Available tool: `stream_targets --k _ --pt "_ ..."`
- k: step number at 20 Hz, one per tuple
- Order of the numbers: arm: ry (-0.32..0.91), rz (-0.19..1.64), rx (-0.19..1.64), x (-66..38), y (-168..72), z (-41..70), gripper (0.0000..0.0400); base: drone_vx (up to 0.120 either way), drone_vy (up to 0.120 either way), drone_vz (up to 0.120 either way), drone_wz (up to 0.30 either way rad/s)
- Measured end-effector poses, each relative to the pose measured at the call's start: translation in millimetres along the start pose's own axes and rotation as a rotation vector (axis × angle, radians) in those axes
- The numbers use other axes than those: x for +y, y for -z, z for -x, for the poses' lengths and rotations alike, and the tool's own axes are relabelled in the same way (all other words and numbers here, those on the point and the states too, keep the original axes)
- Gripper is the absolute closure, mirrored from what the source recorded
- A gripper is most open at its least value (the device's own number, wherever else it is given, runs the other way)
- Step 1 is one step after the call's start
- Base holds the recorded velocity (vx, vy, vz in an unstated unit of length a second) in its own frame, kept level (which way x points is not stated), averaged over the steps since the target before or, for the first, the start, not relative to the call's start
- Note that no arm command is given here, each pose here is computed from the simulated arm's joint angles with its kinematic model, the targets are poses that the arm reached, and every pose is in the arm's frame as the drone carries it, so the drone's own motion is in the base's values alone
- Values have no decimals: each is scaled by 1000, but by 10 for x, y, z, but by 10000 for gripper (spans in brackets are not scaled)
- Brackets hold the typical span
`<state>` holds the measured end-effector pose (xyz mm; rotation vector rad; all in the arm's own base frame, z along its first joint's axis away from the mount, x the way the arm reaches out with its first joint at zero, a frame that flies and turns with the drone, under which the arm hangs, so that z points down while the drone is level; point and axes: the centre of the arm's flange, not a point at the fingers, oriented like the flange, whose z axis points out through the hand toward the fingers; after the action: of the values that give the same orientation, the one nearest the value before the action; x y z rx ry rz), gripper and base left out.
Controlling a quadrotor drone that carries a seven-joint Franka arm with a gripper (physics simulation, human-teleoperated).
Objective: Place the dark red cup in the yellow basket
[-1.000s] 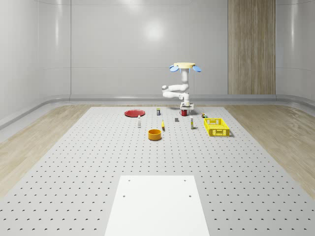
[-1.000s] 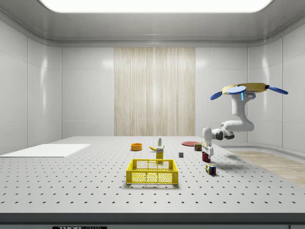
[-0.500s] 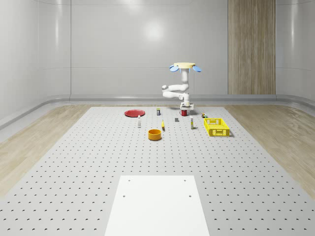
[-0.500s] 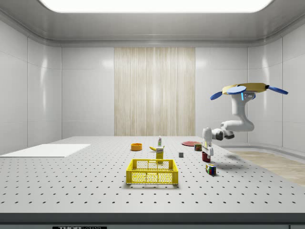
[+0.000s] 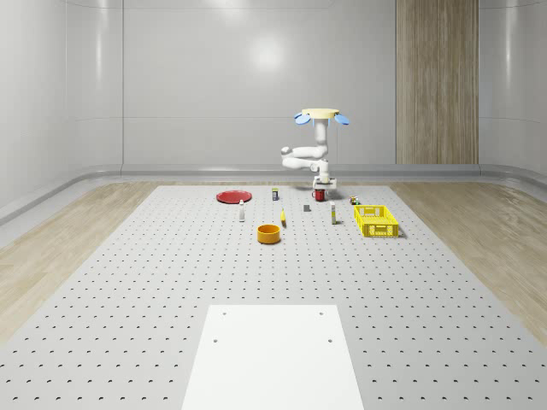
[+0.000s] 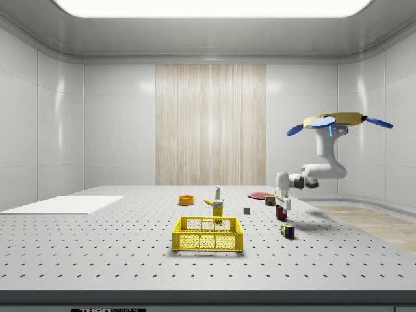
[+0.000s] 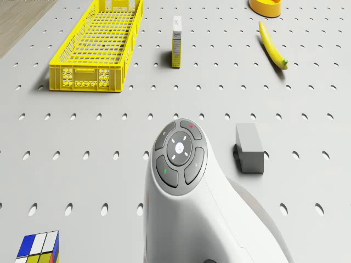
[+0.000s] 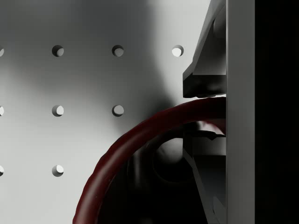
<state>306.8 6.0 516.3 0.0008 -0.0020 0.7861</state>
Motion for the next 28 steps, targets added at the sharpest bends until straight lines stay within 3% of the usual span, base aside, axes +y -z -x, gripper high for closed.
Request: stream_targets --k 5,17,28 --pt "0 0 0 0 137 0 300 0 96 120 0" --pt "1 0 0 0 211 1 300 120 120 120 0" --pt "1 0 0 0 216 0 300 120 120 4 0"
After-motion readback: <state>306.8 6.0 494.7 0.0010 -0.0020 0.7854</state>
